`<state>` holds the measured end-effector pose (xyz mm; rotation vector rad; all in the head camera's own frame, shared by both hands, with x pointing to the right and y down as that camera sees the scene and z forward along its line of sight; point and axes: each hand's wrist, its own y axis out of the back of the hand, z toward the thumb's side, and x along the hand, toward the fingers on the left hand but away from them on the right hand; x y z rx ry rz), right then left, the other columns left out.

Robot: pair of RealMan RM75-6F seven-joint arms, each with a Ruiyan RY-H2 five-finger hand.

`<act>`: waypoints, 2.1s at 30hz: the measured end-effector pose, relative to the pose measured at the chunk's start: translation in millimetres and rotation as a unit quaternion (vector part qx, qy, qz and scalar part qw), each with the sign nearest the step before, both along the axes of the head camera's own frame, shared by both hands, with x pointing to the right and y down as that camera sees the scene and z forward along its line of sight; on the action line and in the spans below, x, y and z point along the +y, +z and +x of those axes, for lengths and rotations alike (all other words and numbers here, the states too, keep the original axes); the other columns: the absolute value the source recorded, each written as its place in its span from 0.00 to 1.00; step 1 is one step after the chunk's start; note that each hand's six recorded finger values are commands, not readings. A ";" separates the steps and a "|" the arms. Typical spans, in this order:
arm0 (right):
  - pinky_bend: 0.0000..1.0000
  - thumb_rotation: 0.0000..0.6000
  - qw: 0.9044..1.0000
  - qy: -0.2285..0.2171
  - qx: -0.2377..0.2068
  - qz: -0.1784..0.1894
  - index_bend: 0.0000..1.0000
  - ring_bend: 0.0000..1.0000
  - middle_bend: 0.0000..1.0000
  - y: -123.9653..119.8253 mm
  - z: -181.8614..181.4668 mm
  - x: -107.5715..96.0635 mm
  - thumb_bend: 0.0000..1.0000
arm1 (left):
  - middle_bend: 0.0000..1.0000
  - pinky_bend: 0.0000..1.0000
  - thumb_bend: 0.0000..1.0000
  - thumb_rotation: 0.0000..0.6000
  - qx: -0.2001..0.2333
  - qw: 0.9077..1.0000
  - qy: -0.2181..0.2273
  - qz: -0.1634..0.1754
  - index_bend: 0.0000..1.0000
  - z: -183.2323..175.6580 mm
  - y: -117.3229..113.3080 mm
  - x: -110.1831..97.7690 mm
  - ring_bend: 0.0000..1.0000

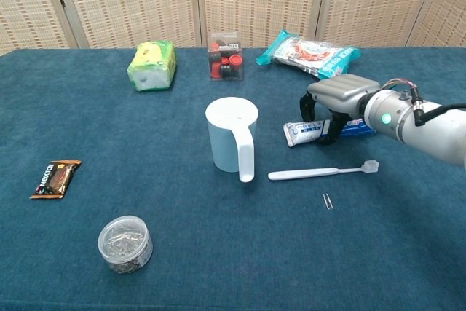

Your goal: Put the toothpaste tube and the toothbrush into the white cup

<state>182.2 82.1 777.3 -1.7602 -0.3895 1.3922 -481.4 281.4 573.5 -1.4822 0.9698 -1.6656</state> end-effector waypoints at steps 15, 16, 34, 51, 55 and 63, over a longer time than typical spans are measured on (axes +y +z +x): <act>0.21 1.00 0.998 0.039 -0.044 0.011 0.63 0.35 0.52 -9.3 8.5 -2.7 0.32 | 0.02 0.14 0.44 1.00 -0.003 1.000 -0.004 0.000 0.13 -2.6 -0.8 1.8 0.03; 0.21 1.00 0.997 0.048 -0.058 0.012 0.63 0.36 0.53 -12.7 10.1 -3.3 0.32 | 0.02 0.14 0.44 1.00 -0.003 1.000 -0.004 0.000 0.13 -2.4 -0.9 1.6 0.03; 0.22 1.00 0.932 0.160 -0.325 0.014 0.68 0.39 0.58 -100.7 15.5 -10.4 0.31 | 0.02 0.14 0.44 1.00 0.003 1.000 0.009 0.012 0.13 6.7 -7.0 -5.3 0.03; 0.22 1.00 0.831 0.178 -0.521 -0.077 0.68 0.39 0.58 -159.3 -63.4 -10.2 0.30 | 0.02 0.14 0.44 1.00 -0.003 1.000 0.002 0.013 0.13 1.3 -13.1 -1.1 0.03; 0.22 1.00 0.824 0.182 -0.530 -0.090 0.68 0.39 0.58 -151.8 -82.2 -8.3 0.29 | 0.02 0.14 0.44 1.00 -0.003 1.000 0.000 0.014 0.13 0.7 -14.2 -0.6 0.03; 0.22 1.00 0.824 0.181 -0.525 -0.112 0.68 0.39 0.58 -129.4 -110.6 -4.7 0.27 | 0.02 0.14 0.44 1.00 -0.007 1.000 -0.008 0.014 0.13 -4.3 -16.7 1.8 0.03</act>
